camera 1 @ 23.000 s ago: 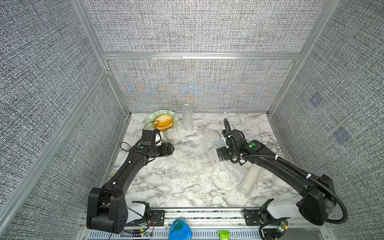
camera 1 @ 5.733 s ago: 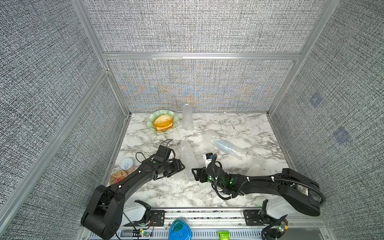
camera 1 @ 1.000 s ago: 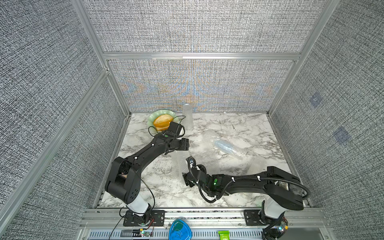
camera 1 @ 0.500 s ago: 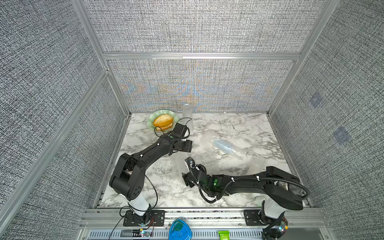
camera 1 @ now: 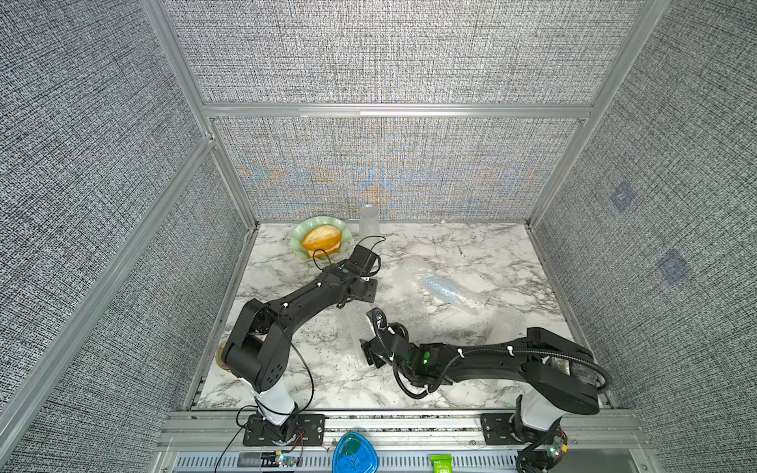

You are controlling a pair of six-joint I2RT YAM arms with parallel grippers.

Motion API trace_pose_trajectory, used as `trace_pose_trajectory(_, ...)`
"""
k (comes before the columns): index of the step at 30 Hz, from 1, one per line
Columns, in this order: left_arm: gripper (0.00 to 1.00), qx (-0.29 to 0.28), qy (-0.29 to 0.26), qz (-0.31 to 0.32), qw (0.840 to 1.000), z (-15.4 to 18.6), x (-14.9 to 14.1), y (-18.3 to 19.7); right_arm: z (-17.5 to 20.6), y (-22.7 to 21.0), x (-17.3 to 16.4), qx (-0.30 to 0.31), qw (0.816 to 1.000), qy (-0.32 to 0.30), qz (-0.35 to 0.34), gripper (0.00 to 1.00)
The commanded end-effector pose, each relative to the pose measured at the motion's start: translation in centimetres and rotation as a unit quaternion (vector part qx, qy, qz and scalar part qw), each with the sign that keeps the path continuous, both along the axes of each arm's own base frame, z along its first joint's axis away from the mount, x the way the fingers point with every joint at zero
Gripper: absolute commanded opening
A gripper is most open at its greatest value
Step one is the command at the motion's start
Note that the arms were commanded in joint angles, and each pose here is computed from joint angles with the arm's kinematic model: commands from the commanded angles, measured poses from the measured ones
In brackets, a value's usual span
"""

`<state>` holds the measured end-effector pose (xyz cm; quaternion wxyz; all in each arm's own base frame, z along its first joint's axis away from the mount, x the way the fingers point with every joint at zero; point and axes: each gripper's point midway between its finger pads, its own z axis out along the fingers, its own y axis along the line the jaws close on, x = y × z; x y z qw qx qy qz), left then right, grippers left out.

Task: Unwrap the vase from the bubble wrap
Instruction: Unwrap the bubble wrap.

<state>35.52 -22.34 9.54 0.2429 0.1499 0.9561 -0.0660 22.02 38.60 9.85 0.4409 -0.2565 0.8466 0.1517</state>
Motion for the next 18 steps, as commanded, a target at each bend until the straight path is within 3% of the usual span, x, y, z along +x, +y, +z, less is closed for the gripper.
trace_pose_trajectory(1,0.48,0.022,0.002,-0.009,1.0,-0.3,-0.2,0.4,-1.6,-1.9,-0.1,-0.051,0.999,0.008,-0.009,0.77)
trace_pose_trajectory(18,0.52,0.066,-0.04,-0.094,0.993,1.2,0.7,-0.4,-1.1,-1.9,-0.4,-0.031,0.999,0.004,0.004,0.77)
